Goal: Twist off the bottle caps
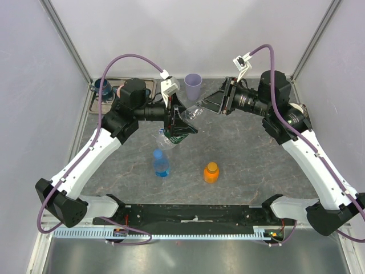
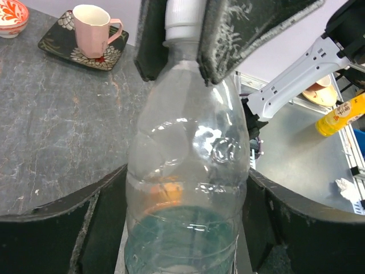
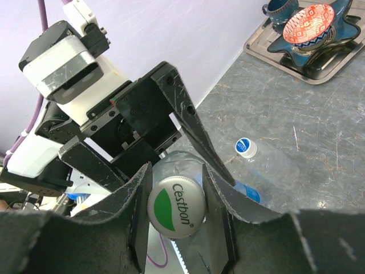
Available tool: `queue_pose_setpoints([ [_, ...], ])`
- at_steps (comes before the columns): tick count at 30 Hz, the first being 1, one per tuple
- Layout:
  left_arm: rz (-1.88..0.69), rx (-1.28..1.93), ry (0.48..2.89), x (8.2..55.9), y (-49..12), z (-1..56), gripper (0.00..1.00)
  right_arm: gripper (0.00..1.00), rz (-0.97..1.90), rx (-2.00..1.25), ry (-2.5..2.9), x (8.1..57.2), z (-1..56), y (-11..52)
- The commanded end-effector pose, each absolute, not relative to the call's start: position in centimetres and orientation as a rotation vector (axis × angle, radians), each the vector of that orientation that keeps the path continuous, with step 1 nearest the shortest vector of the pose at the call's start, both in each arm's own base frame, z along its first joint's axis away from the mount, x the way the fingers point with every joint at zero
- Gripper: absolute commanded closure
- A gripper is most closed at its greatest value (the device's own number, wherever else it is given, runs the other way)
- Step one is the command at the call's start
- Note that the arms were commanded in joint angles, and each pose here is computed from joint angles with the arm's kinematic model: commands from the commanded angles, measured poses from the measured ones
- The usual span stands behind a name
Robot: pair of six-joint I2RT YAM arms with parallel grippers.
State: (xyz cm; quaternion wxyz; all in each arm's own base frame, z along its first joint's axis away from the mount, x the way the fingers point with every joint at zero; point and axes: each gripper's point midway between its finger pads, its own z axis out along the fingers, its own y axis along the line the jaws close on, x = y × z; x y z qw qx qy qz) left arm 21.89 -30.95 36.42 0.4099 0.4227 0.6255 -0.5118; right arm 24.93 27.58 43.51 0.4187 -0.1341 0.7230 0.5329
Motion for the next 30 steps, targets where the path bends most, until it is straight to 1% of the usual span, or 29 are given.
queue_pose_setpoints([
  [1,-1.288,1.139,1.494,20.5,-30.7,36.9,0.26,1.00,1.376,-0.372,1.712,24.1,46.6,27.5],
  [2,-1.289,1.141,1.494,20.4,-30.6,36.8,0.32,1.00,1.375,-0.373,1.711,24.1,46.6,27.5],
  [3,-1.290,1.143,1.495,20.4,-30.7,36.7,0.35,1.00,1.369,-0.370,1.713,24.2,46.5,27.5],
  [4,-1.293,1.149,1.490,20.2,-30.7,36.7,0.41,1.00,1.365,-0.367,1.713,24.2,46.5,27.4],
  [6,-1.286,1.150,1.485,20.1,-30.7,36.7,0.49,1.00,1.350,-0.362,1.713,24.3,46.5,27.3],
  [7,-1.278,1.144,1.487,20.2,-30.7,36.7,0.52,0.88,1.330,-0.363,1.708,24.5,46.5,27.1],
  [8,-1.270,1.139,1.487,20.3,-30.7,36.8,0.54,0.58,1.308,-0.359,1.720,24.6,46.3,26.9],
  [9,-1.258,1.129,1.492,20.5,-30.6,36.8,0.54,0.45,1.293,-0.355,1.707,24.5,46.8,26.7],
  [10,-1.238,1.111,1.500,21.0,-30.6,36.8,0.55,0.29,1.245,-0.335,1.709,25.0,46.8,26.2],
  [11,-1.226,1.103,1.501,21.1,-30.5,36.9,0.55,0.23,1.225,-0.322,1.701,25.1,47.1,25.8],
  [13,-1.191,1.061,1.523,22.0,-30.5,36.9,0.55,0.13,1.170,-0.277,1.679,25.6,47.9,25.0],
  [15,-1.136,1.009,1.543,23.2,-30.5,37.0,0.54,0.11,1.127,-0.229,1.662,26.0,48.4,24.2],
  [17,-1.092,0.989,1.543,23.7,-30.9,37.1,0.53,0.11,1.079,-0.141,1.640,26.8,49.1,23.1],
  [18,-1.012,0.934,1.548,25.0,-30.8,37.3,0.54,0.11,1.068,-0.110,1.630,27.0,49.4,22.7],
  [20,-0.933,0.919,1.518,25.1,-31.4,37.7,0.55,0.13,1.053,-0.032,1.621,27.6,49.7,22.1],
  [21,-0.836,0.849,1.527,26.6,-31.0,37.9,0.55,0.14,1.053,-0.004,1.622,27.8,49.8,21.9],
  [23,-0.763,0.827,1.473,26.7,-31.7,38.8,0.55,0.17,1.045,0.044,1.626,28.4,49.6,21.7],
  [24,-0.682,0.759,1.480,27.9,-31.1,39.0,0.56,0.17,1.039,0.084,1.626,28.8,49.5,21.4],
  [25,-0.663,0.738,1.442,27.9,-31.6,39.9,0.57,0.18,1.037,0.100,1.624,28.9,49.6,21.3],
  [30,-0.510,0.594,1.422,29.7,-30.6,41.0,0.61,0.20,0.995,0.169,1.628,30.1,49.1,20.8],
])
